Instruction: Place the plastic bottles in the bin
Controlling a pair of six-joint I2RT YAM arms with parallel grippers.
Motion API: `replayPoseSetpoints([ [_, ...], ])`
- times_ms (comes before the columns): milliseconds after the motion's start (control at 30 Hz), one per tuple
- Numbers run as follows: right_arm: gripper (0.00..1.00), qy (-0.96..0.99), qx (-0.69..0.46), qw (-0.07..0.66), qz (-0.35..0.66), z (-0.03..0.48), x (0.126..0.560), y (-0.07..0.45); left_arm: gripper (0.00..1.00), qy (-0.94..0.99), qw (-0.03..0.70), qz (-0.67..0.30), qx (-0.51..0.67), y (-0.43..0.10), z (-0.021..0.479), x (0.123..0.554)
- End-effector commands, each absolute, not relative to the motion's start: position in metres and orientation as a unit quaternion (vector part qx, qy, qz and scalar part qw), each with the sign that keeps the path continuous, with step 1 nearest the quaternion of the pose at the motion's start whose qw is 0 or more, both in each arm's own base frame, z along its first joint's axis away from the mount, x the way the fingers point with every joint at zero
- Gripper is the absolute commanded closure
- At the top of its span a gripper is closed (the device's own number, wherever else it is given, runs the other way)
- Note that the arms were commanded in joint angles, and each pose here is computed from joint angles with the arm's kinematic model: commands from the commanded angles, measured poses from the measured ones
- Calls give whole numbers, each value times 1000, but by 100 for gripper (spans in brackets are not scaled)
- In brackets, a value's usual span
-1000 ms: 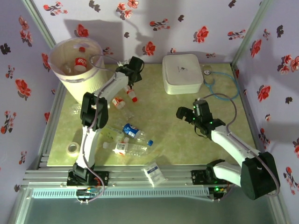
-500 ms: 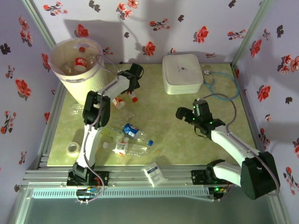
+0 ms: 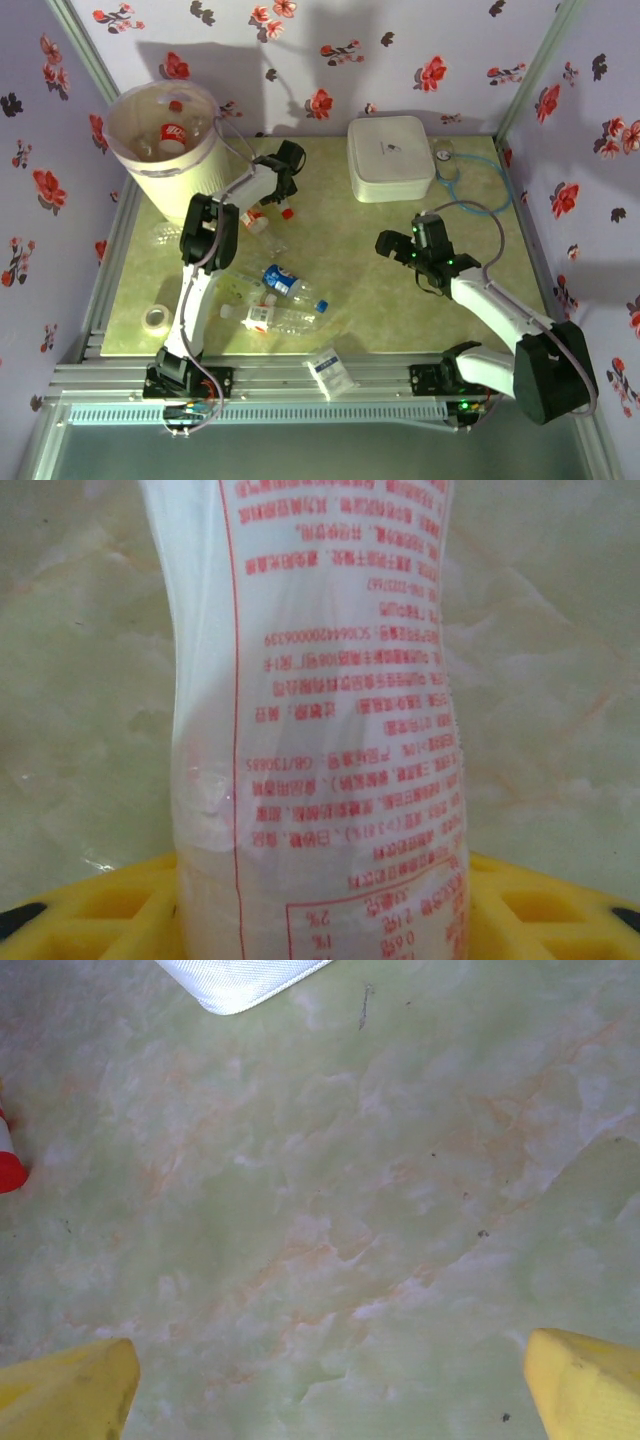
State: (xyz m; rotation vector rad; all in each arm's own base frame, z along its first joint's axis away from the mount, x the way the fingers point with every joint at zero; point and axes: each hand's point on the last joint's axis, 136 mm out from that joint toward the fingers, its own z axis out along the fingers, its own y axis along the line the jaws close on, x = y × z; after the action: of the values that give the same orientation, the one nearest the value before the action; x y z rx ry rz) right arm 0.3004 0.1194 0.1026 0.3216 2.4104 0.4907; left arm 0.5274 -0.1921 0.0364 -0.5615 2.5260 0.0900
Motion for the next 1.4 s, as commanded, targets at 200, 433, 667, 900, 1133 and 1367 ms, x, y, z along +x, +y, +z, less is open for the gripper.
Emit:
replayPoseSetpoints([
  [200,1,916,127,321,206,103,307,127,50,933,337,-11,-129,-235,130,527],
  [433,1,915,127,326,201,105,306,124,57,911,404,-66,-50,-272,234,515],
  [667,1,912,133,331,204,107,303,122,64,877,465,-122,7,-276,339,479],
  [900,1,912,126,332,205,109,304,123,67,835,536,-123,2,-217,428,451],
  [1133,1,911,125,332,210,107,307,126,74,811,570,-66,-112,-85,455,450],
  [1367,1,914,121,319,221,101,309,133,81,825,530,-4,-195,14,410,483],
])
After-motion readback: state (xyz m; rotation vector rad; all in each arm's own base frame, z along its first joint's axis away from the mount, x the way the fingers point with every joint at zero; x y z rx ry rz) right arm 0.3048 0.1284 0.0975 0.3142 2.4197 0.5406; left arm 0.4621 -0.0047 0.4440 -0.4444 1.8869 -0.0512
